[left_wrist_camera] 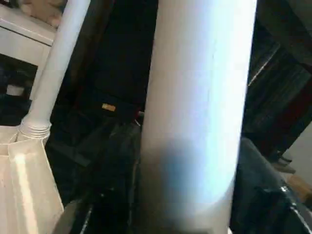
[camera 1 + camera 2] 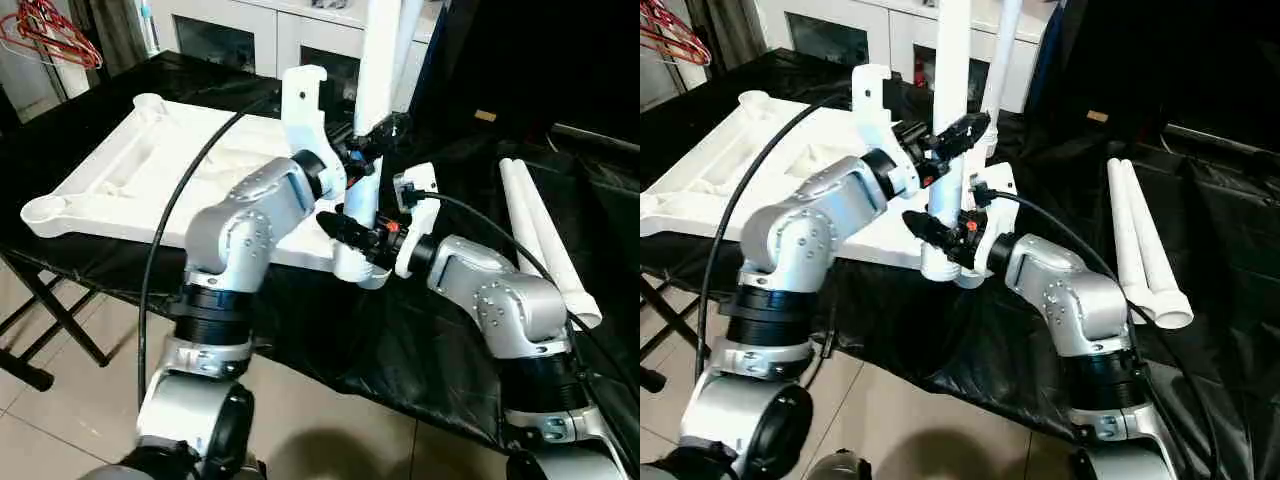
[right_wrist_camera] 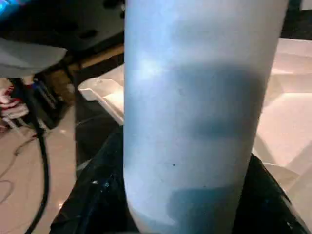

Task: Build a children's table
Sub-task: Pick table leg

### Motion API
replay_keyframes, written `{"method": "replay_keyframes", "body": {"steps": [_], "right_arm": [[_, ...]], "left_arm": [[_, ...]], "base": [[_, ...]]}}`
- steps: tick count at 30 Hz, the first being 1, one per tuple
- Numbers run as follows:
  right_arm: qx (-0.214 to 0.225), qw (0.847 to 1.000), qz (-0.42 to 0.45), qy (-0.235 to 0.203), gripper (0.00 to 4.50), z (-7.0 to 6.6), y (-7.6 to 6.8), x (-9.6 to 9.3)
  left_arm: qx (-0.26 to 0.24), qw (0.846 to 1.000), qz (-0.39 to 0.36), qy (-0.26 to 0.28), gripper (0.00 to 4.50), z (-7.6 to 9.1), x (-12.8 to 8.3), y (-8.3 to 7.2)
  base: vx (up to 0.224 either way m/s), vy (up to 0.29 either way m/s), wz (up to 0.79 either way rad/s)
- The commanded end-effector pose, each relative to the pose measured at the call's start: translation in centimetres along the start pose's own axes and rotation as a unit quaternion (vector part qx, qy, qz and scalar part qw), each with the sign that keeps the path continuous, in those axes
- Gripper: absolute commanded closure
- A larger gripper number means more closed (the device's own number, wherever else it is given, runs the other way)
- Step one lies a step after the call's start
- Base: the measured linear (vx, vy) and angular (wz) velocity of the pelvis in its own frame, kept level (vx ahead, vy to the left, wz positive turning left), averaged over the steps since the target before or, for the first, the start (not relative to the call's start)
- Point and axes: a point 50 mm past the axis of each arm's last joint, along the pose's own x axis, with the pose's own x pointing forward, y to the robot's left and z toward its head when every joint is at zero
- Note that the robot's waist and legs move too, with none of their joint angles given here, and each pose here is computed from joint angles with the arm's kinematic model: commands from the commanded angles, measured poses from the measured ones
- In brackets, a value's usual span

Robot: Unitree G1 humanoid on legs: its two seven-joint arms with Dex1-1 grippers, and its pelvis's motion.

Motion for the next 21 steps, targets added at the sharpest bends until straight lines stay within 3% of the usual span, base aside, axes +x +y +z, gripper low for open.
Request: {"method": "replay_keyframes", "body": {"steps": [1,2,3,8,12,15,18,21], "right_arm": [[-0.042,0.999,0.016,-0.031,2.57,1.7,1.2,0.2],[-0.039,0.999,0.017,-0.029,2.57,1.7,1.2,0.2],[-0.038,0.999,0.017,-0.028,2.01,1.6,1.2,0.2],[-0.026,0.999,0.042,-0.004,1.60,1.4,0.3,-0.8],[-0.026,0.992,0.120,0.032,1.28,1.4,-0.1,-2.7],[-0.033,0.982,0.178,0.044,1.18,1.4,0.2,-3.9],[-0.034,0.972,0.223,0.067,1.18,0.9,0.5,-4.8],[-0.033,0.970,0.231,0.072,1.18,0.7,0.6,-4.9]], "left_arm": [[-0.006,1.000,0.021,-0.011,2.28,0.3,0.1,0.3],[-0.010,1.000,0.018,-0.013,2.35,0.3,0.0,0.3],[-0.013,1.000,0.015,-0.014,2.45,0.3,0.0,0.3],[-0.028,0.998,-0.061,-0.013,2.58,0.5,-0.3,-0.3],[-0.038,0.986,-0.164,0.006,2.64,0.8,-1.2,-0.7],[-0.041,0.975,-0.218,0.014,2.64,0.9,-1.8,-0.9],[-0.035,0.953,-0.298,0.030,2.64,0.9,-2.8,-1.4],[-0.032,0.949,-0.313,0.035,2.64,0.9,-3.0,-1.5]], "base": [[0.000,0.000,0.00],[0.000,0.000,0.00],[0.000,0.000,0.00],[0.000,0.000,0.00],[0.000,0.000,0.00],[0.000,0.000,0.00],[0.000,0.000,0.00],[0.000,0.000,0.00]]}}
